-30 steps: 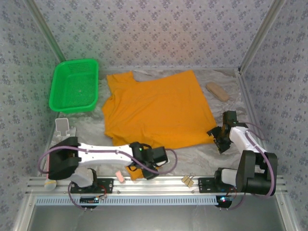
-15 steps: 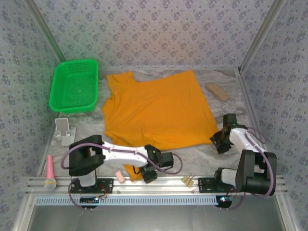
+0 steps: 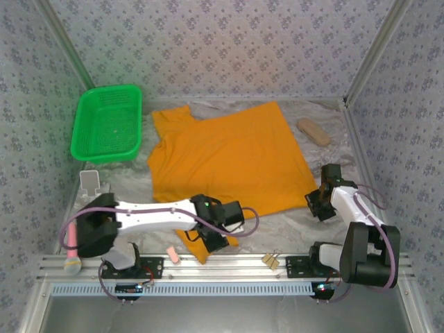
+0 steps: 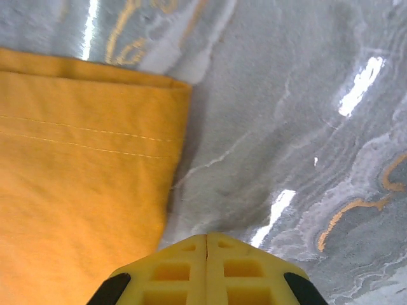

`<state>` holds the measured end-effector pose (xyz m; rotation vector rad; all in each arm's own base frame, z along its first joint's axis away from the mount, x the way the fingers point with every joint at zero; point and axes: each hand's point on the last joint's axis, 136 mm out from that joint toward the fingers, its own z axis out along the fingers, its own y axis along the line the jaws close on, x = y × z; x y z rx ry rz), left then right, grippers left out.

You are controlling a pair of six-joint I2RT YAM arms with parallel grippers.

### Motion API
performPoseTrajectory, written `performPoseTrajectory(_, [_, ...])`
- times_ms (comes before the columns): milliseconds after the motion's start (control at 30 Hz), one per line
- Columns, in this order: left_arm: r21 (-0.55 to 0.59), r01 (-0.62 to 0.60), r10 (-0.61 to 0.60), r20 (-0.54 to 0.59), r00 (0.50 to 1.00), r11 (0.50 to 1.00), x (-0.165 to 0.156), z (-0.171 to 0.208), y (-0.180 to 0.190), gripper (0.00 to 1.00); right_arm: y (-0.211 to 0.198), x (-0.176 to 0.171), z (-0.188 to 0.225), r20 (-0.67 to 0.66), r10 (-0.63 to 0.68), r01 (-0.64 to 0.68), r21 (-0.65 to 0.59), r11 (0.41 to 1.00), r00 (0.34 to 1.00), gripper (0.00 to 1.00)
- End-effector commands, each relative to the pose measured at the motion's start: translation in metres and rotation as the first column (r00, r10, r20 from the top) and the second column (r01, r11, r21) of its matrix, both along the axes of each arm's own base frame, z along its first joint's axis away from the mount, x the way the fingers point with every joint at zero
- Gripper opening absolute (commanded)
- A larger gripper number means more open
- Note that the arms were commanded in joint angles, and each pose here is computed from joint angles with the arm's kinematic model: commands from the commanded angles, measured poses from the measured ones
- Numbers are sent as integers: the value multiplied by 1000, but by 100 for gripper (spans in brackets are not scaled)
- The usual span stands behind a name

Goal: Fold the inside-out t-shirt

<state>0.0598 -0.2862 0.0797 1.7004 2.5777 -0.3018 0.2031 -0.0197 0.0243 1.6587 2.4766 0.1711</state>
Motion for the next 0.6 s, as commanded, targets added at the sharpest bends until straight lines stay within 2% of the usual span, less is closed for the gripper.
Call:
performPoseTrajectory(0, [-115, 42, -51, -79, 996, 992, -9, 29, -4, 0, -7, 13, 16, 55, -26, 28, -32, 999, 998, 0])
performPoseTrajectory(33, [-128, 38, -48, -81, 996, 991, -8, 33, -3, 0, -6, 17, 18, 68, -20, 22, -24, 999, 997, 1])
performPoseTrajectory(67, [-141, 37, -49, -81, 995, 989, -6, 37, -2, 0, -5, 22, 21, 80, -15, 17, -15, 1000, 997, 23])
performPoseTrajectory(100, [-149, 34, -47, -82, 996, 988, -4, 38, -1, 0, -2, 24, 21, 81, -12, 12, 0, 1000, 997, 56])
performPoseTrajectory(133, [-148, 29, -42, -86, 995, 989, -3, 38, 1, 0, 1, 26, 20, 86, -10, 8, 16, 1000, 996, 69])
performPoseTrajectory(167, [-143, 25, -38, -90, 995, 989, -3, 38, 3, 0, 4, 27, 17, 82, -10, 7, 32, 999, 997, 70])
performPoseTrajectory(333, [-142, 31, -48, -123, 991, 989, -6, 39, 4, 0, 8, 35, -4, 46, -12, 10, 44, 999, 999, 65])
performPoseTrajectory(367, [-141, 36, -55, -129, 990, 989, -8, 40, 6, 0, 7, 36, -8, 39, -14, 12, 38, 999, 999, 62])
performPoseTrajectory(400, [-136, 34, -53, -131, 990, 990, -8, 40, 8, 0, 6, 38, -11, 25, -16, 15, 36, 999, 1000, 51])
performPoseTrajectory(500, [-148, 32, -54, -148, 988, 989, -11, 45, 9, 0, 2, 35, -15, -14, -29, 29, 16, 999, 999, 10])
performPoseTrajectory(533, [-160, 35, -62, -164, 984, 986, -14, 47, 8, 0, -1, 33, -15, -25, -39, 39, -1, 999, 999, 0])
performPoseTrajectory(567, [-173, 44, -78, -191, 979, 984, -20, 49, 8, 0, -5, 29, -13, -30, -52, 51, -20, 998, 998, 0])
